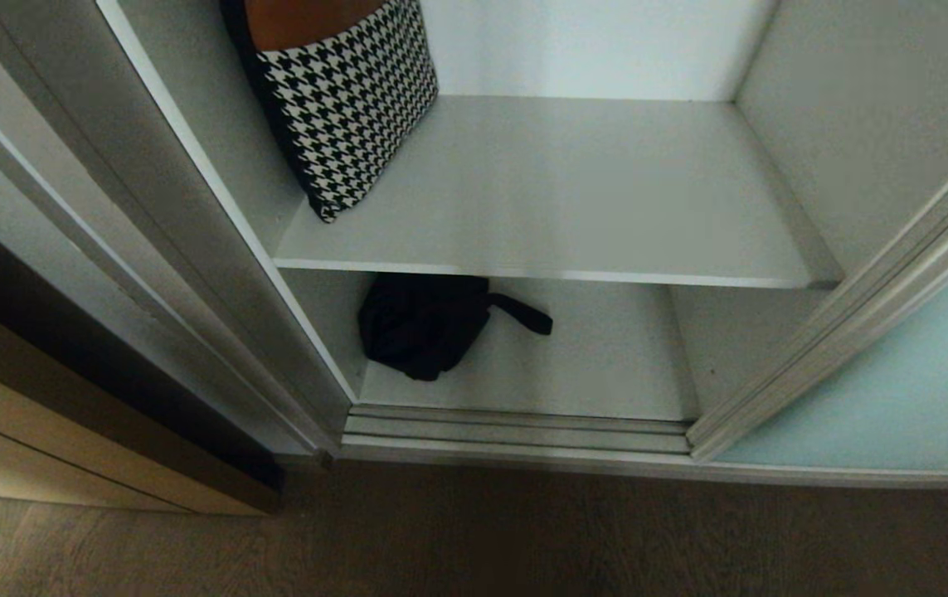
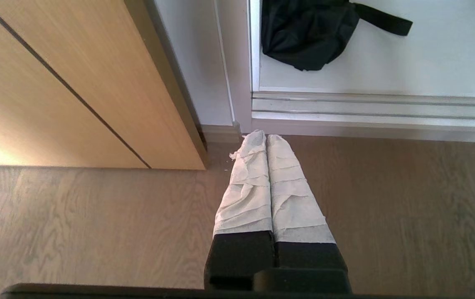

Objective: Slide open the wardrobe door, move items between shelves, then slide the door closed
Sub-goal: Open the door

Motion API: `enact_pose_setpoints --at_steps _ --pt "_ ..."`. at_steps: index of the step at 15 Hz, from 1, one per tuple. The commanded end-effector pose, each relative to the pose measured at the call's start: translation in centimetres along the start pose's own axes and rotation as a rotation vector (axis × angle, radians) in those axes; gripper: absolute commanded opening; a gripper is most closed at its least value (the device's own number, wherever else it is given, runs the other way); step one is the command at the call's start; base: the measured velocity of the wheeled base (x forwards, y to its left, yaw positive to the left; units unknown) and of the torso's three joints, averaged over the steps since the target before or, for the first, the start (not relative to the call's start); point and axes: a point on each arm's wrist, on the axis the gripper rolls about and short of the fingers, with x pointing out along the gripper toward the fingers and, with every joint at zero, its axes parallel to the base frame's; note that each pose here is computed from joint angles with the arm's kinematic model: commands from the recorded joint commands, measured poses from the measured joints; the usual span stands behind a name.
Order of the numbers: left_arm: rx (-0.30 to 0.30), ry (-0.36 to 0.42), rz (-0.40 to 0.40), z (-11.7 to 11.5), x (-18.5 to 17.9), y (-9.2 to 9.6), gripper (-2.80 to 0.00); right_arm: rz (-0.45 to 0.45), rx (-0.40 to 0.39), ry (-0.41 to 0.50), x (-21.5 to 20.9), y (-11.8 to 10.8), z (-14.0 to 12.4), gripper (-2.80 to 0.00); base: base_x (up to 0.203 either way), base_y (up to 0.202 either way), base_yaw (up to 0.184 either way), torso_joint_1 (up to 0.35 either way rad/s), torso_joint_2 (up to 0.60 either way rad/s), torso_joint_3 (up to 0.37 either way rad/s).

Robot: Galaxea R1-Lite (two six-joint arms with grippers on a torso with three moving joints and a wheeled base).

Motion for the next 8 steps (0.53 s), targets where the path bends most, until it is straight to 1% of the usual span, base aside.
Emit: enact_pose_setpoints --at_steps 1,3,4,8 --pt "0.038 0.004 -0.003 -0.05 0.05 -0.01 -2.80 0.000 -0.001 0.000 0.00 0.00 0.00 -2.80 0.000 0.000 0.000 0.000 0.00 0.000" --pt "0.025 -0.001 0.001 -0.06 0.07 0.00 -2.80 0.000 -0.001 0.001 0.01 0.00 -0.04 -2.80 0.000 0.000 0.000 0.000 0.00 0.000" --pt "0.032 -0.014 0.001 -0.03 0.12 0.00 -2.80 0.000 0.000 0.001 0.01 0.00 -0.04 -2.80 0.000 0.000 0.000 0.000 0.00 0.000" --pt "0.027 -0.013 -0.013 0.02 0.11 -0.03 -2.80 0.000 -0.001 0.001 0.01 0.00 -0.04 -2.80 0.000 0.000 0.000 0.000 0.00 0.000"
